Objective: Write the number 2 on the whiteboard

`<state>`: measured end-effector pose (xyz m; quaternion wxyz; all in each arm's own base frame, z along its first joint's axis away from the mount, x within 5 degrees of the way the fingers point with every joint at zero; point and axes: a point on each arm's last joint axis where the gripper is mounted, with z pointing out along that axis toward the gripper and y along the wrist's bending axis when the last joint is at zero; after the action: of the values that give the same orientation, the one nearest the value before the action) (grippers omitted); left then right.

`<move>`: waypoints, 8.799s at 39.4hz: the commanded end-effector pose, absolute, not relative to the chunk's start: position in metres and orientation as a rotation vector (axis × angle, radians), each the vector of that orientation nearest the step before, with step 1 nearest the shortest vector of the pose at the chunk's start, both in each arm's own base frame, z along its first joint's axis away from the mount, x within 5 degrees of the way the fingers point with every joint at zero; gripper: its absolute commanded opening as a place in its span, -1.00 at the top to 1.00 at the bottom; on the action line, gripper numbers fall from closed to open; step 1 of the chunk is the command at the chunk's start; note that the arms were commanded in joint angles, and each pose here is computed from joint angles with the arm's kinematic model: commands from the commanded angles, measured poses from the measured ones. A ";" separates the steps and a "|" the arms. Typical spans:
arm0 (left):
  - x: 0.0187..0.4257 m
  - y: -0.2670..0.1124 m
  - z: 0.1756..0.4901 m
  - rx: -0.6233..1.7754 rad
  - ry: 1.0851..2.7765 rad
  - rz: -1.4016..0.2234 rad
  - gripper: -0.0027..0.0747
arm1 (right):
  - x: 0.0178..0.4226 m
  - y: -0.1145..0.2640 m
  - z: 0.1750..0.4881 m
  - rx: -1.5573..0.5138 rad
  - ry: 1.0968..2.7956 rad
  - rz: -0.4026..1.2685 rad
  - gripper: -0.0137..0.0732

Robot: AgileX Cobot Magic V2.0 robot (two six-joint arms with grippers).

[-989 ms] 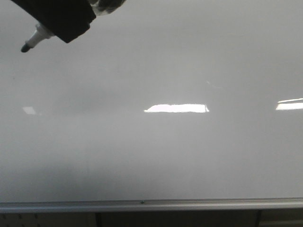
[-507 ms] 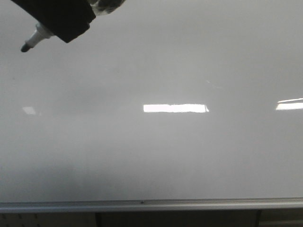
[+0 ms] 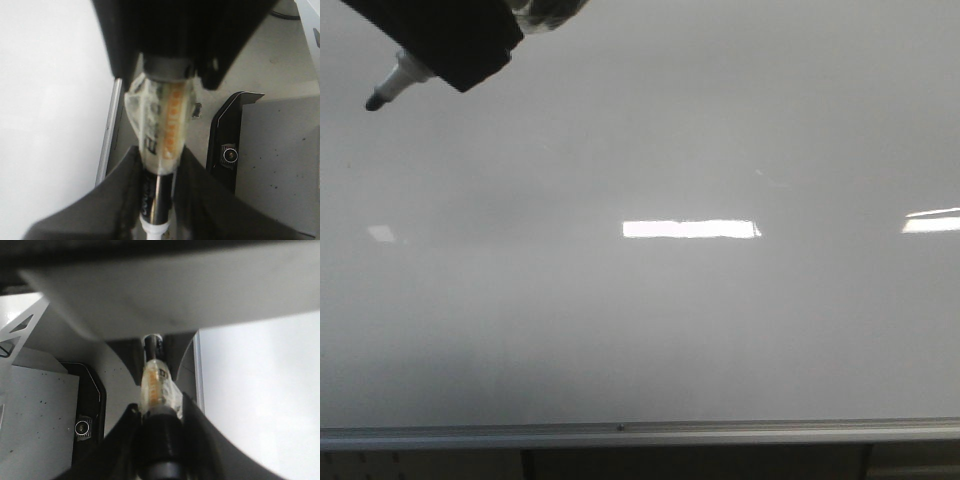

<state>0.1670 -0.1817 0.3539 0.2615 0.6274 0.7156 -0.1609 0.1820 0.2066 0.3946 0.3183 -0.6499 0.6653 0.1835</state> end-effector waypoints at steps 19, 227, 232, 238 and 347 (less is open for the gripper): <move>0.152 -0.146 0.404 1.360 1.891 -0.384 -0.26 | 0.188 0.159 0.419 -1.394 1.985 0.080 0.53; 0.159 -0.207 0.383 1.568 1.888 -0.381 0.90 | 0.127 0.077 0.395 -1.081 2.117 0.142 -0.44; 0.176 -0.177 0.394 1.319 2.012 -0.295 0.90 | 0.127 0.062 0.393 -0.905 2.153 0.124 -0.44; 0.195 -0.135 0.401 1.035 2.100 -0.238 0.90 | 0.128 0.052 0.374 -0.806 2.177 0.103 -0.44; 0.099 -0.020 0.386 0.240 1.929 -0.130 -0.11 | 0.069 0.021 0.359 -0.403 1.992 0.132 -0.44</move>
<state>0.1104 -0.0198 0.3793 0.5186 0.1175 0.8459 -0.0406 0.0702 0.0239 0.3457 0.4755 -0.1761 0.8598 0.0602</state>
